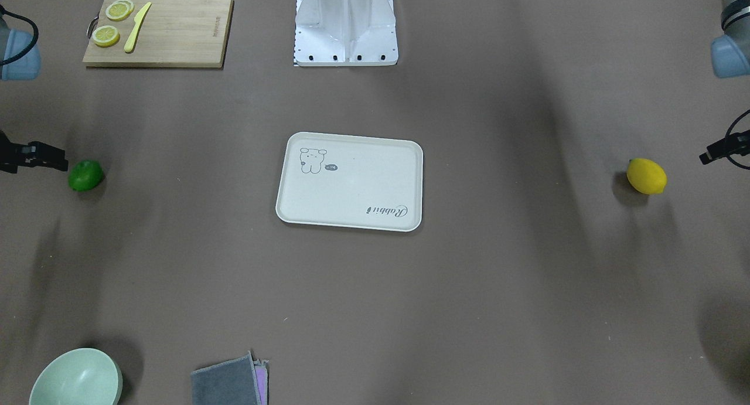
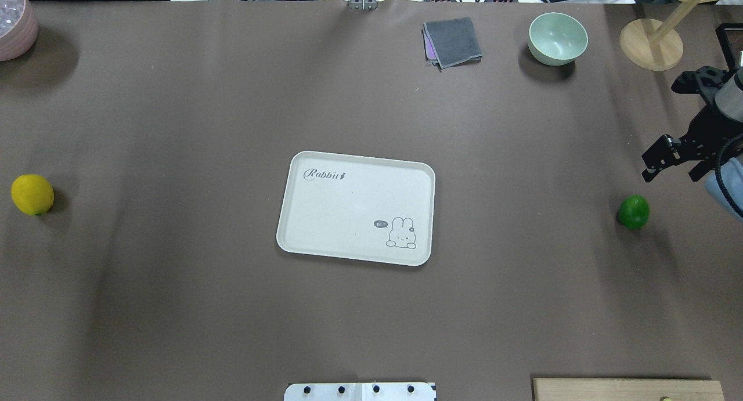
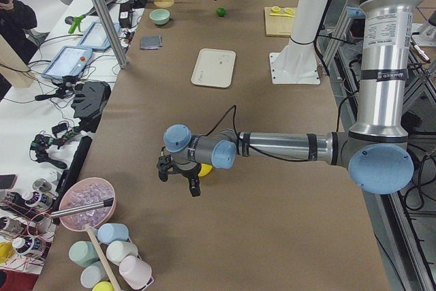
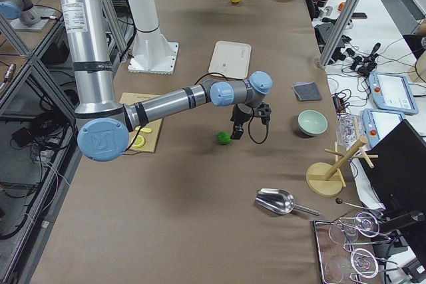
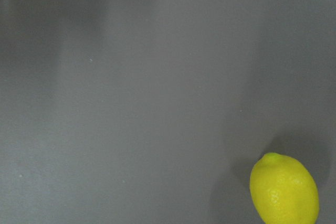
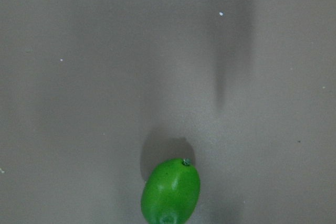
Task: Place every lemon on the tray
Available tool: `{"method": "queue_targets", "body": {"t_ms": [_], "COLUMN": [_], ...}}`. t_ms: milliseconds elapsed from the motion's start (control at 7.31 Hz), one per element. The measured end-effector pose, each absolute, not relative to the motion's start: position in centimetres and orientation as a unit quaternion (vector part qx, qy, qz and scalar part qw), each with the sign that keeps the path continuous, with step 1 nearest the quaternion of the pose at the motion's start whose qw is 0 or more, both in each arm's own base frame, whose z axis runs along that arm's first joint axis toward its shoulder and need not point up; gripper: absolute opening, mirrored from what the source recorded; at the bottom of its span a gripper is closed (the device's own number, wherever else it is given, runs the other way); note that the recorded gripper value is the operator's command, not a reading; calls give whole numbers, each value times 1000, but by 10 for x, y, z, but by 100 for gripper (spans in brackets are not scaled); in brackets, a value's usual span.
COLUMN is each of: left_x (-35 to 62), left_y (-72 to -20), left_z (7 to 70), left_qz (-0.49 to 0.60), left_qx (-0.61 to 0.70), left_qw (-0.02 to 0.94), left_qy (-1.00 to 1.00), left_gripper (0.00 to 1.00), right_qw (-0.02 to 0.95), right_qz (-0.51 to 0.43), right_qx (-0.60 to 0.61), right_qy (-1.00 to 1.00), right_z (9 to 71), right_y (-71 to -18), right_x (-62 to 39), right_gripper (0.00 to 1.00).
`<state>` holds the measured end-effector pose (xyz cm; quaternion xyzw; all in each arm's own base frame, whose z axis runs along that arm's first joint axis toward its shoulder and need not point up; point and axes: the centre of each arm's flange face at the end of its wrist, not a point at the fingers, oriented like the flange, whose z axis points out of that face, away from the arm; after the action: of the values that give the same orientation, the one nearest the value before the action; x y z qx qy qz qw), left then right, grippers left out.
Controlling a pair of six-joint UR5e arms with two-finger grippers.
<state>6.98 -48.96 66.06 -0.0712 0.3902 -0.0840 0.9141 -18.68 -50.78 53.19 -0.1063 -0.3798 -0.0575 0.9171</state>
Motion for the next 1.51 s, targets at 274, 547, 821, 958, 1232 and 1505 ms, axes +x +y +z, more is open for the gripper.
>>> {"method": "queue_targets", "body": {"t_ms": [274,547,821,958,1232,1505], "left_x": [114,141,160,165,171,179], "left_y": [-488,-511,-521,-519,-515,-511], "left_z": [658,640,631,631,632,635], "left_qz": [-119,-133,-137,-133,-123,-115], "left_qx": [-77,-79,-85,-85,-82,-79], "left_qw": [905,899,897,897,898,902], "left_qy": [402,410,412,413,414,408], "left_gripper": [97,97,97,97,96,76], "right_qw": [916,915,915,915,914,914], "right_qz": [-75,-89,-96,-97,-100,-103], "right_qx": [-114,-127,-138,-144,-157,-165], "right_qy": [-378,-372,-368,-365,-360,-357], "right_z": [545,553,562,567,579,584], "right_y": [-509,-506,-502,-501,-498,-495], "right_x": [-212,-234,-246,-249,-258,-265], "right_gripper": [96,95,94,94,82,48]}}
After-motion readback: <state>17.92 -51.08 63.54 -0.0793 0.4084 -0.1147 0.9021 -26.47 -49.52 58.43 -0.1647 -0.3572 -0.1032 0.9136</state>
